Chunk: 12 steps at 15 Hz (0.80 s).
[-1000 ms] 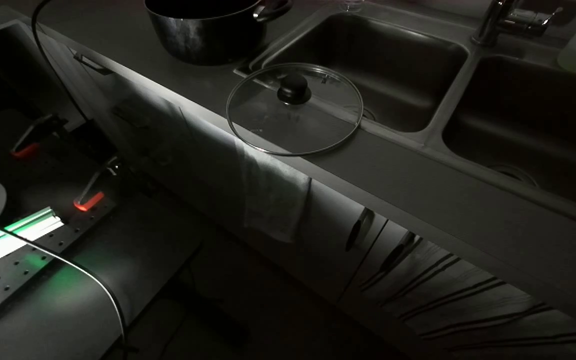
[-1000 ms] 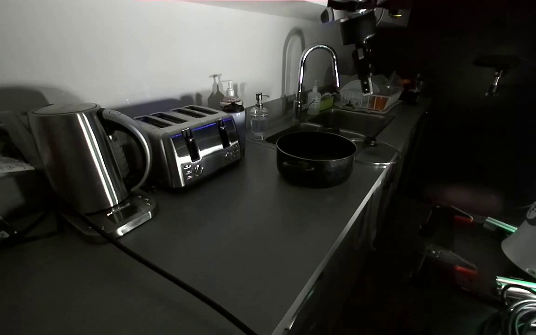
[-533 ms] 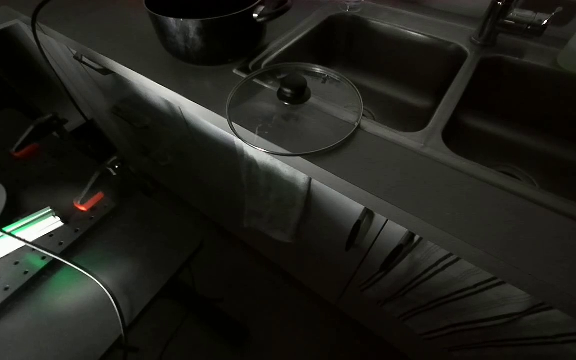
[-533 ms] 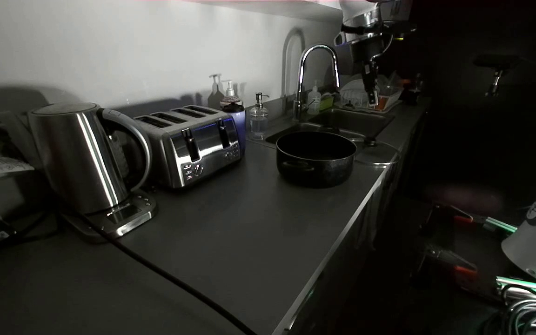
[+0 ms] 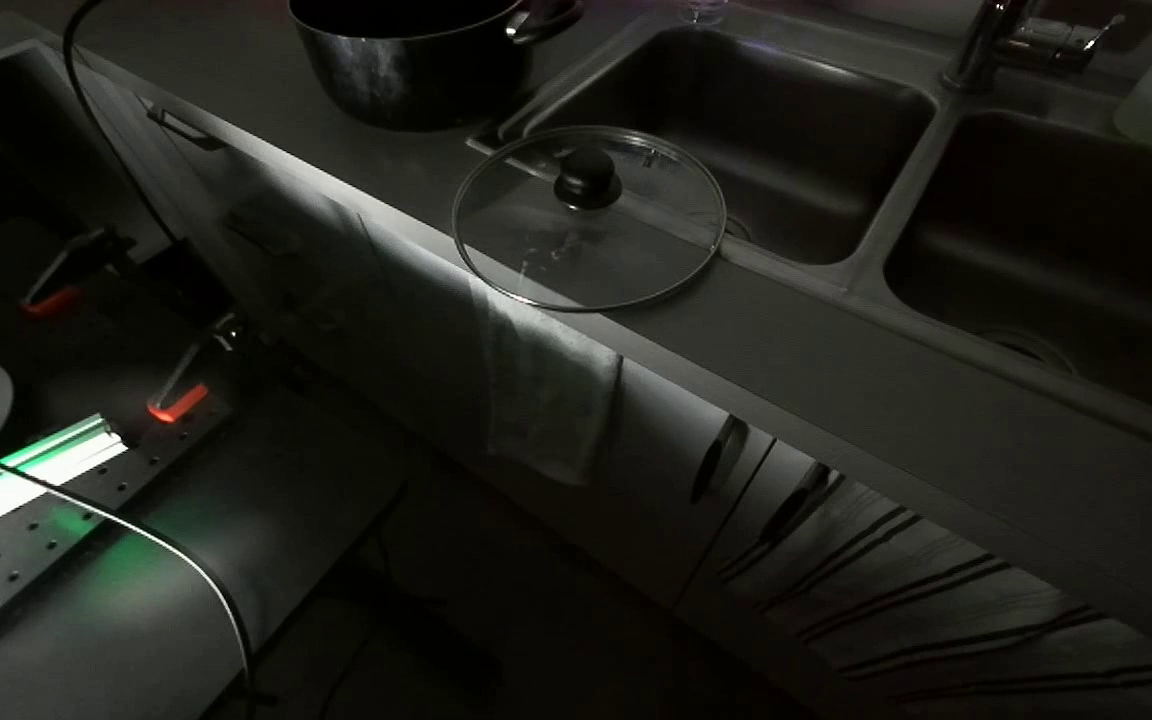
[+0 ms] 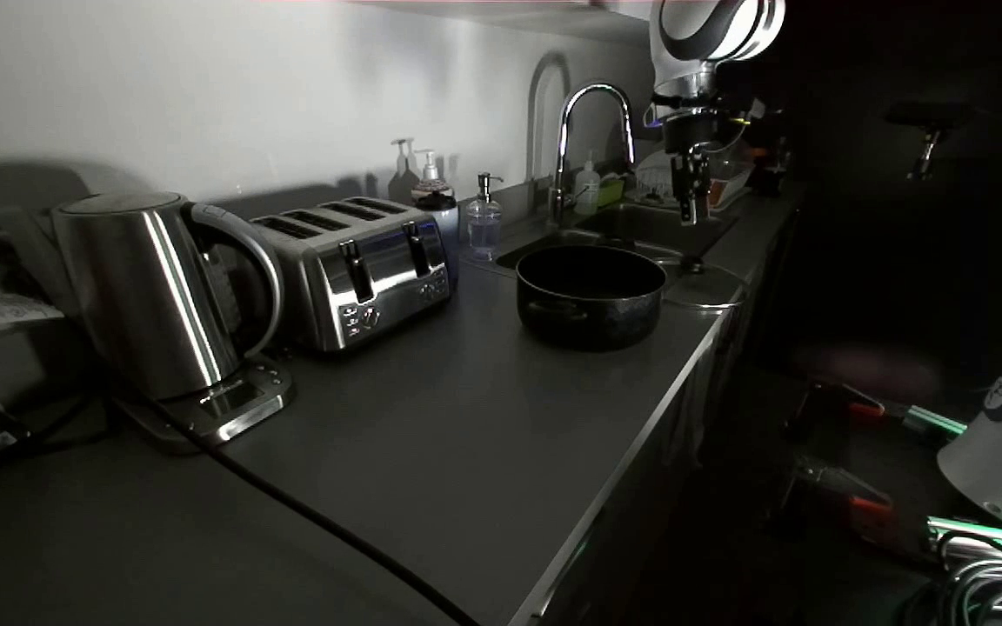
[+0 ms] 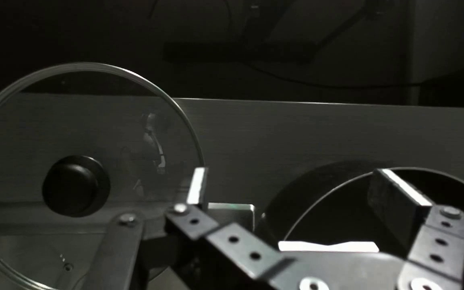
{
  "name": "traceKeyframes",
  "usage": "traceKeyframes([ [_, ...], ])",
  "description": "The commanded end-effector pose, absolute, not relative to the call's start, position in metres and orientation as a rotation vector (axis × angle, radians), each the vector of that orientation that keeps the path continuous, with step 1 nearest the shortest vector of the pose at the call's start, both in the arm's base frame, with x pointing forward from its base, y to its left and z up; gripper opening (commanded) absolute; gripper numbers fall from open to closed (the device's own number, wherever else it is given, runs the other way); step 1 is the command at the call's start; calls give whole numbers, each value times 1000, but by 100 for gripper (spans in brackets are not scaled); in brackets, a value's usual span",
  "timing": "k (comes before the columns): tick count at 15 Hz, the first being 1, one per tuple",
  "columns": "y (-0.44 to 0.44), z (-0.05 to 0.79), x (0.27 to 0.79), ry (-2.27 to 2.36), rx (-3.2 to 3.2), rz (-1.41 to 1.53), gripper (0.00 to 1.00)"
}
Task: Pick up the lid, then put it on the pot
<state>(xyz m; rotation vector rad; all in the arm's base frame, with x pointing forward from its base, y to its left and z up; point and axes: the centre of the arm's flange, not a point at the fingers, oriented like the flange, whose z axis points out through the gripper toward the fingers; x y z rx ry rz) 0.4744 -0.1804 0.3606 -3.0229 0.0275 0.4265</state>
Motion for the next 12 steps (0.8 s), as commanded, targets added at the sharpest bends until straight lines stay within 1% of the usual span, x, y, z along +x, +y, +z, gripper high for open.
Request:
traceKeyframes([
  [1,-215,340,490,157,-2983,344,100],
  [7,-268,312,497,382,-2955,265,100],
  [12,-297,299,488,501,-2935,260,100],
])
